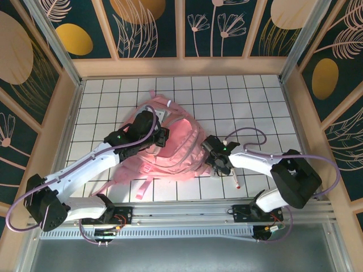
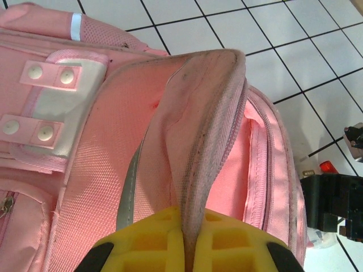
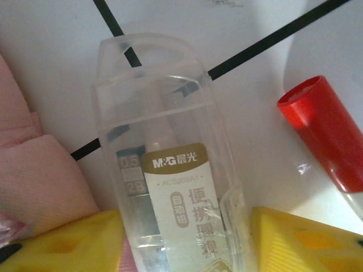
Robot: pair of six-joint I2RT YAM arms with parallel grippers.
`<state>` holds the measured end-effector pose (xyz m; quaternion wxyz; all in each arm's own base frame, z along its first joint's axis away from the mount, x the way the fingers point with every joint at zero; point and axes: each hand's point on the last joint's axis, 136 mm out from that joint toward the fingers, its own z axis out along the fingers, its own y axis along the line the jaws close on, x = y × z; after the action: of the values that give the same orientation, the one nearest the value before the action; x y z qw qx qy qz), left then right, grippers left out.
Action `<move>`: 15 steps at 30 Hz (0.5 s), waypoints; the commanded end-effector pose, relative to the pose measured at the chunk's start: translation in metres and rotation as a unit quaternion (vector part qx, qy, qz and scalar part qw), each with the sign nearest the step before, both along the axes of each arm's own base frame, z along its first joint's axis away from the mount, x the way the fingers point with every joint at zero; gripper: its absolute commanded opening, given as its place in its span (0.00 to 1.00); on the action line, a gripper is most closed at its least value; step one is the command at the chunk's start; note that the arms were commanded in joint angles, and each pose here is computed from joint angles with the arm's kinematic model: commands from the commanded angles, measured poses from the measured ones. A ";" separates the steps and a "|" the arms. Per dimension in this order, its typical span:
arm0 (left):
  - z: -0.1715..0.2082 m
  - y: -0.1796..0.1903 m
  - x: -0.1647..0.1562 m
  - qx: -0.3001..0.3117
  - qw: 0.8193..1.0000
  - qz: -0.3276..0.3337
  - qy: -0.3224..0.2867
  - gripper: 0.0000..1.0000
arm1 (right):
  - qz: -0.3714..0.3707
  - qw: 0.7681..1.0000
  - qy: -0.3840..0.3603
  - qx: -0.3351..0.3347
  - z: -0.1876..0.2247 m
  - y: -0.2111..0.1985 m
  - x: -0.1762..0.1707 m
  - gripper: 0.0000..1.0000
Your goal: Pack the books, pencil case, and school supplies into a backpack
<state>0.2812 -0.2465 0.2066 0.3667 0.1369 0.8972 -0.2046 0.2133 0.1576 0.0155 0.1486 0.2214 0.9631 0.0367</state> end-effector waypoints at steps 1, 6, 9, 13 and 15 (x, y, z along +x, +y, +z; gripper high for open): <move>0.043 -0.003 0.013 -0.057 0.996 0.020 -0.066 0.00 | -0.009 1.000 0.007 -0.006 -0.013 -0.005 -0.002 0.52; 0.044 -0.005 0.015 -0.069 0.995 0.025 -0.066 0.00 | -0.019 0.999 -0.035 -0.001 0.016 -0.009 0.008 0.41; 0.042 -0.005 0.017 -0.068 0.995 0.029 -0.066 0.00 | -0.021 0.998 -0.058 0.012 0.035 -0.009 0.015 0.40; 0.036 -0.007 0.018 -0.065 0.996 0.026 -0.059 0.00 | -0.020 0.996 -0.084 0.018 0.066 -0.009 0.024 0.40; 0.033 -0.009 0.018 -0.068 0.996 0.025 -0.053 0.00 | -0.014 0.995 -0.094 0.027 0.088 -0.005 0.027 0.40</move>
<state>0.2862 -0.2471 0.2086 0.3785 0.1177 0.8935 -0.2112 0.2304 0.1554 0.0695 0.1996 0.2372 0.9475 0.0789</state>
